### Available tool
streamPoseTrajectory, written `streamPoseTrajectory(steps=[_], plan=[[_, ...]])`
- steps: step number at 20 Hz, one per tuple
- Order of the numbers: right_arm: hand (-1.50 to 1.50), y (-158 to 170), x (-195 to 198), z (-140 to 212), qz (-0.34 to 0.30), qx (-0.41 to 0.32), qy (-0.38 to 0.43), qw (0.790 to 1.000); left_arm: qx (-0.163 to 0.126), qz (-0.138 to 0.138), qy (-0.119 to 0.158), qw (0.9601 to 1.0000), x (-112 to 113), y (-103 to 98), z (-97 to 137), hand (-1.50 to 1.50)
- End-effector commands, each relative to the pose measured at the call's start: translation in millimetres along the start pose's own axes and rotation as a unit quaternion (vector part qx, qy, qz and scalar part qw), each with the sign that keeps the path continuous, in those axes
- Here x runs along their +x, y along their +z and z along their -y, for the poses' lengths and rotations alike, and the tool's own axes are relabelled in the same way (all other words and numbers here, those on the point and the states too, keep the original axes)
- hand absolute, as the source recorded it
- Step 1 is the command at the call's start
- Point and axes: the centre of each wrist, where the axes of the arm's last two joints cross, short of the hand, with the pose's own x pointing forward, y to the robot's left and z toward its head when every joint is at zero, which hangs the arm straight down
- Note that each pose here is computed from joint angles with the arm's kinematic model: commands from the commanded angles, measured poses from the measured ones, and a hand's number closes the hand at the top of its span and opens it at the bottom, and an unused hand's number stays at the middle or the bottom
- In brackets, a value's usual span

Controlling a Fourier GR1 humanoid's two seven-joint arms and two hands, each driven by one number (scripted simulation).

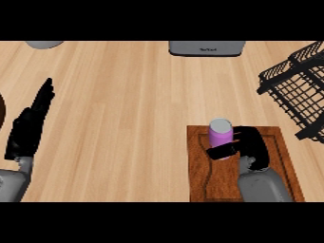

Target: Pick the can from the cutting board and place it in the tiered basket

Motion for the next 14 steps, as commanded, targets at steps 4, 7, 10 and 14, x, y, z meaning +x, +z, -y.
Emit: streamPoseTrajectory(steps=[4, 7, 10, 14], plan=[[1.50, 21, 11, -3, -0.084, 0.003, -0.024, 0.996, 0.000, -0.005, -0.005, 1.0000, -12, 0, -5, 0.00], [1.50, 24, 11, 2, -0.077, -0.009, -0.069, 0.995, 0.008, -0.011, 0.003, 0.9999, -7, -1, -5, 0.00], [1.50, 14, 80, 10, -0.049, -0.058, -0.064, 0.995, -0.015, 0.005, -0.002, 0.9999, -3, -1, 15, 0.00], [1.50, -10, 114, 32, -0.002, -0.143, -0.026, 0.989, -0.038, 0.038, 0.001, 0.9986, 18, -9, 26, 0.00]])
